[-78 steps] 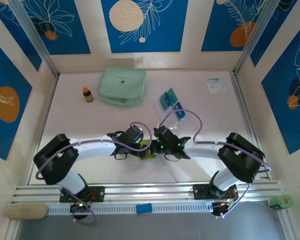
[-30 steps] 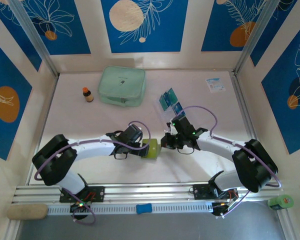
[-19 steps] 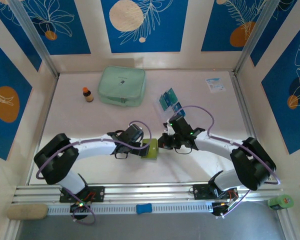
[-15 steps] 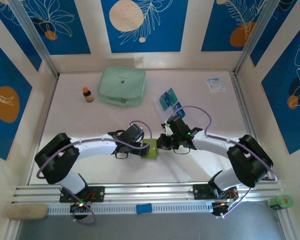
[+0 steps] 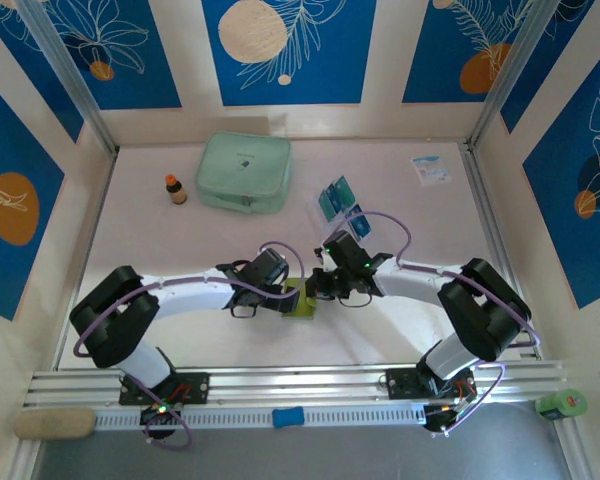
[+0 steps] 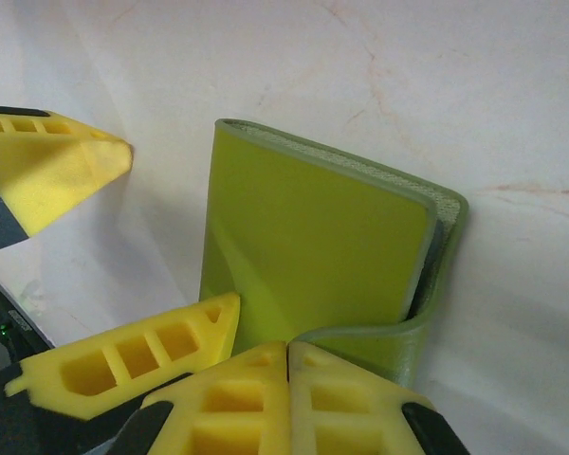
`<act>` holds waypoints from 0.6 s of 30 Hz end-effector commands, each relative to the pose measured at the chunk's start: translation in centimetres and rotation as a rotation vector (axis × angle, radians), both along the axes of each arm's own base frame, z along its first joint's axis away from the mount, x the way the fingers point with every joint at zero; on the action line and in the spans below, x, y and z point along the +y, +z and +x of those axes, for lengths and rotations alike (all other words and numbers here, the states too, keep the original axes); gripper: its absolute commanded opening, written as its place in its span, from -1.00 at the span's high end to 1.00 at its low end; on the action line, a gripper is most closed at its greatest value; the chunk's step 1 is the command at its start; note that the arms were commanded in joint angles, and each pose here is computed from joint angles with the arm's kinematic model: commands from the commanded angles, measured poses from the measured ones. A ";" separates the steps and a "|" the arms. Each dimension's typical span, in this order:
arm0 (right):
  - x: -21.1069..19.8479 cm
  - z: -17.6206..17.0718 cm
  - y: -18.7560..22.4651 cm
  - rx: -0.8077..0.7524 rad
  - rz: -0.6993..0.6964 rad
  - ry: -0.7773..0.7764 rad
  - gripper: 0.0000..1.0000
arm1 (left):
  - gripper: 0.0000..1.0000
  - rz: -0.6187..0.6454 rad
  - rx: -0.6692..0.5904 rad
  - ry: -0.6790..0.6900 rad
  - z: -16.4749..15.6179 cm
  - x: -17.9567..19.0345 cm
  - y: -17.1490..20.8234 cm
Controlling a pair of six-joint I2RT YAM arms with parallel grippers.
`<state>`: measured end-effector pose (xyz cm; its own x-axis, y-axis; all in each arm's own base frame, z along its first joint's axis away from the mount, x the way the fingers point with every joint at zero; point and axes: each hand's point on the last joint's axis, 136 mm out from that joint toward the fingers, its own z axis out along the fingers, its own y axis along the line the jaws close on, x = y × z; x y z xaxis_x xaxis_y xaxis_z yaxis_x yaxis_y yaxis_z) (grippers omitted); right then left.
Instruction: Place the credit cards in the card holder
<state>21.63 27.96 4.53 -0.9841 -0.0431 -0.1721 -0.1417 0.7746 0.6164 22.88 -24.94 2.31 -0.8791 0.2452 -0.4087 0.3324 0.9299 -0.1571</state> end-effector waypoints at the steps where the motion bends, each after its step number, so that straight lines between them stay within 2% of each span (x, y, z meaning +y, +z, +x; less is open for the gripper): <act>1: 1.2 0.0 0.5 0.004 0.031 0.025 1.00 | -1.00 0.060 0.054 -0.018 -1.2 0.8 -2.4; 18: -2.0 -1.1 -4.2 0.083 -0.081 -0.051 1.00 | -1.00 0.054 0.054 -0.018 -1.3 0.8 -2.2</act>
<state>21.81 27.75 3.28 -0.9854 -0.0257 -0.1686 -0.1259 0.7765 0.6174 22.86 -24.96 2.30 -0.8786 0.2464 -0.4092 0.3334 0.9298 -0.1557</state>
